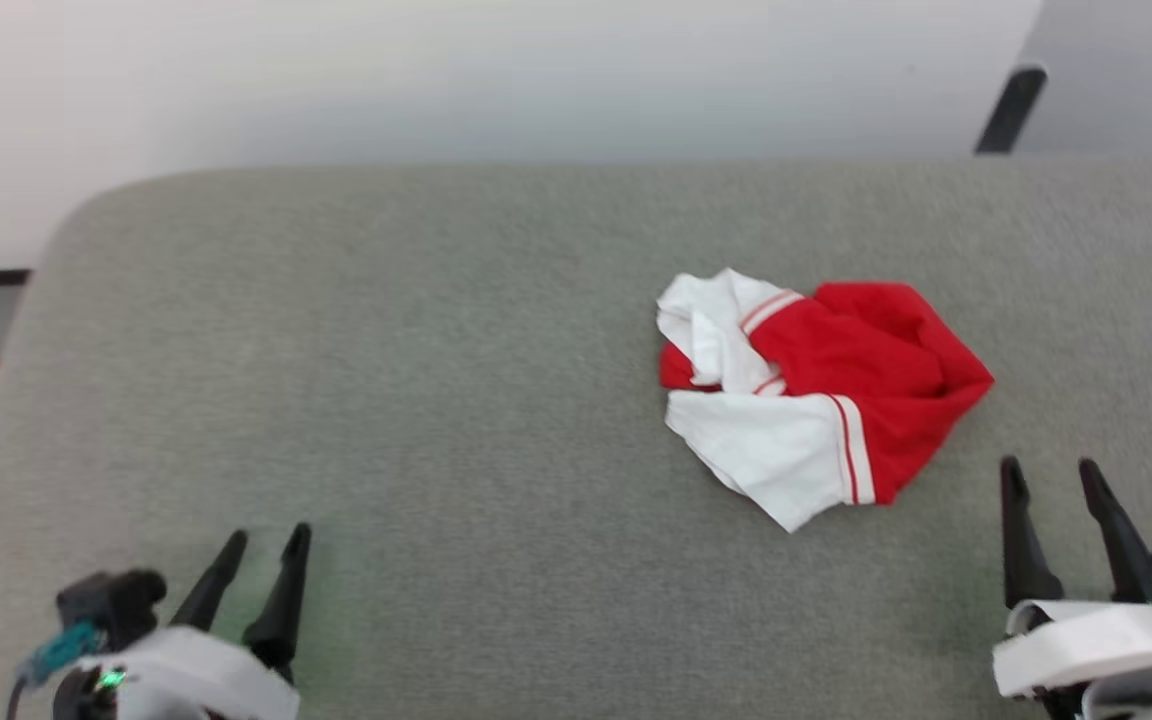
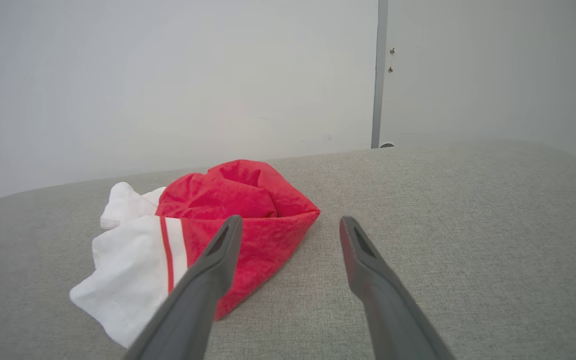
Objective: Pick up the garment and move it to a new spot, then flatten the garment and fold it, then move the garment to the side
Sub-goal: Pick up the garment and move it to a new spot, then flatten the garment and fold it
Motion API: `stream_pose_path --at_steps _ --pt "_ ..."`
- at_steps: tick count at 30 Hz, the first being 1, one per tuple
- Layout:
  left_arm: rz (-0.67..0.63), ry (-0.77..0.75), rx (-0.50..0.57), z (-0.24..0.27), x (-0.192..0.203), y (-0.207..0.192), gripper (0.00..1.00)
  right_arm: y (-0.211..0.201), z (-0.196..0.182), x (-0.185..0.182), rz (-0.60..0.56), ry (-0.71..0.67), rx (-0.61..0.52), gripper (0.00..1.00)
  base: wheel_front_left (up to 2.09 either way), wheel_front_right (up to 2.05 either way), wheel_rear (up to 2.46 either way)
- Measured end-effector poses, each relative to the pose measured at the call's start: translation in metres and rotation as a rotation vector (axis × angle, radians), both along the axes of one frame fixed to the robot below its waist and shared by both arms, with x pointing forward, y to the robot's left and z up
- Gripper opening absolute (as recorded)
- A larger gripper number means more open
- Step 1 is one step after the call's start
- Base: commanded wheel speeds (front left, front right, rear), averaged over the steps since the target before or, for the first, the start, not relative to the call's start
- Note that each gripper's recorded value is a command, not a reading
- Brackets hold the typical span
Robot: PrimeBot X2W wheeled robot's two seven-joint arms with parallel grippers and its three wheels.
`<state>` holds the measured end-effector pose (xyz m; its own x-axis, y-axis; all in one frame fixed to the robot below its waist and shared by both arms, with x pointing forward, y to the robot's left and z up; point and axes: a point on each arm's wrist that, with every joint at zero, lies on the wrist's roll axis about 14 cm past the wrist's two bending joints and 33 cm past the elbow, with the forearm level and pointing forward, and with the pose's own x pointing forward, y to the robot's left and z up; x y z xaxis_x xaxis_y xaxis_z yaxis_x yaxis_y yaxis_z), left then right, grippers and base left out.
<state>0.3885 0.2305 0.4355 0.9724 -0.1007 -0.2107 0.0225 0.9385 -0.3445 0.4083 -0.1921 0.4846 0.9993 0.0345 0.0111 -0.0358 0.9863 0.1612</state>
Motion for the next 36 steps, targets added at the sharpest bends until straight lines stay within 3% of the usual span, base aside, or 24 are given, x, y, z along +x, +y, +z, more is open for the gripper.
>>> stream_pose_path --at_steps 7,12,29,36 --pt "0.105 -0.182 0.232 0.054 -0.021 0.035 1.00 0.003 0.018 -0.004 0.012 -0.042 -0.001 1.00 0.00 0.00 0.00" --pt "0.118 -0.266 0.287 0.075 -0.027 0.031 1.00 -0.004 0.033 -0.005 -0.009 -0.085 -0.004 1.00 0.00 0.00 0.00" --pt "0.099 -0.231 0.265 0.053 -0.032 0.014 1.00 -0.007 0.013 -0.011 -0.030 -0.031 0.005 1.00 0.00 0.00 0.00" --pt "0.115 -0.233 0.248 0.052 -0.033 0.014 1.00 0.021 0.016 -0.004 0.080 -0.018 -0.065 1.00 0.00 0.00 0.00"
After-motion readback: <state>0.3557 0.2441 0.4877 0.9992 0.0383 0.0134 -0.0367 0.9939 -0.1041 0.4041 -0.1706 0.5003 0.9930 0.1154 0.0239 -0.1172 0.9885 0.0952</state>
